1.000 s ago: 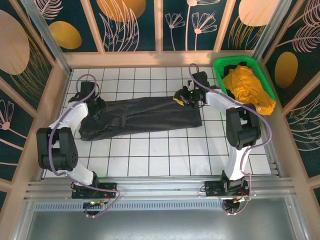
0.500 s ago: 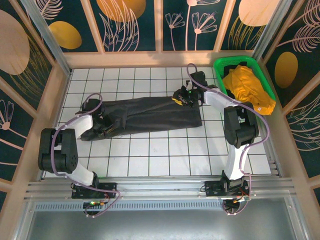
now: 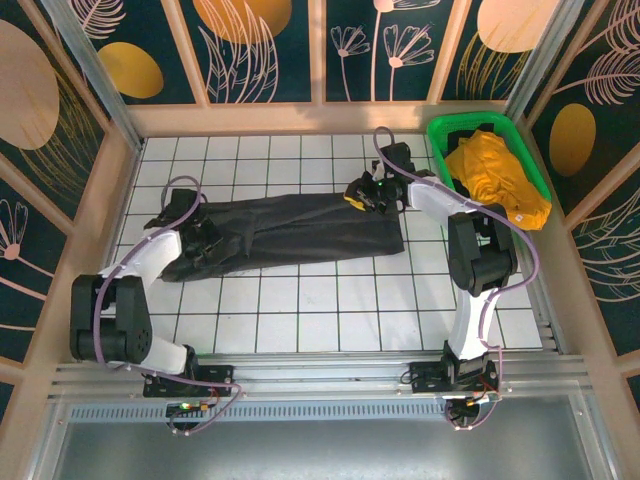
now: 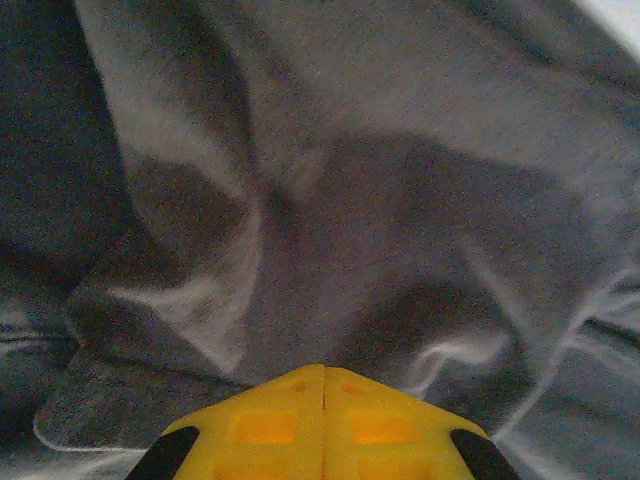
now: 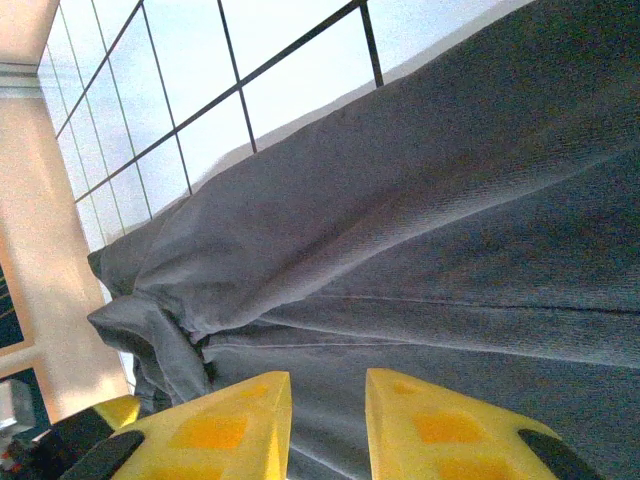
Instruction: Fold and stack the t-shirts
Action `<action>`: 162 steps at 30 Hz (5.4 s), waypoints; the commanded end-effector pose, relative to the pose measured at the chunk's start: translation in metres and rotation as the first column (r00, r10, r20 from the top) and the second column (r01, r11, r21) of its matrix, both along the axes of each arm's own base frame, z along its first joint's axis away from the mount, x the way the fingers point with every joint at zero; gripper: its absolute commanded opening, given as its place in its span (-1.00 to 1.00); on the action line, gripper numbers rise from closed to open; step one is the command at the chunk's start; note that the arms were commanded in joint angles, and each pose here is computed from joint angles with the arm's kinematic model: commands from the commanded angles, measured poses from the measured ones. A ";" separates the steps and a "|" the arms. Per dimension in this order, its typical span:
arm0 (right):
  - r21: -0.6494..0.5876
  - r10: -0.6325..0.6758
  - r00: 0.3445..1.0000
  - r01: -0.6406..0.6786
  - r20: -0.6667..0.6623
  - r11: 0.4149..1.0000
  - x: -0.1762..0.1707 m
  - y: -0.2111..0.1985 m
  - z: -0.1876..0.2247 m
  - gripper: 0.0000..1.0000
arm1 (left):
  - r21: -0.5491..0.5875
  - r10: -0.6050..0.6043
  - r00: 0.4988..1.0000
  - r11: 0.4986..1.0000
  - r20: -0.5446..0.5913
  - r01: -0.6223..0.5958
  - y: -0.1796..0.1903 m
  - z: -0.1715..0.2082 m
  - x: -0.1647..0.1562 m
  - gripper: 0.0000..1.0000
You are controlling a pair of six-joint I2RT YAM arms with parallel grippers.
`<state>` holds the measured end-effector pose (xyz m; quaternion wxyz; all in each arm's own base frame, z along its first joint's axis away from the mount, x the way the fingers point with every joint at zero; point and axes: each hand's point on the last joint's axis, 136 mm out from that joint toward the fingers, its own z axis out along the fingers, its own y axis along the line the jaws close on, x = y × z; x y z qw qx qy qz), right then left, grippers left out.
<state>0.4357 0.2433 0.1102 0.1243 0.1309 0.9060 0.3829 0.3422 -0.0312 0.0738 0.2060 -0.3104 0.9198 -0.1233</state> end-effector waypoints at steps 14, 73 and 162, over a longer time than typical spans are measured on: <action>-0.008 0.016 1.000 -0.016 0.015 1.000 0.001 0.006 -0.004 -0.47 | -0.076 -0.100 0.988 0.993 -0.118 0.092 -0.040 -0.058 -0.017 -0.95; -0.516 -0.164 0.969 0.047 -0.182 0.855 0.027 -0.128 -0.118 -1.00 | -0.272 0.202 0.966 0.932 -0.163 -0.240 -0.013 -0.068 0.094 -0.54; -0.244 0.207 0.881 -0.332 -0.425 0.911 -0.317 -0.029 -0.086 -1.00 | -0.435 -0.777 0.556 0.628 -0.295 0.646 -0.219 -0.051 -0.205 -0.06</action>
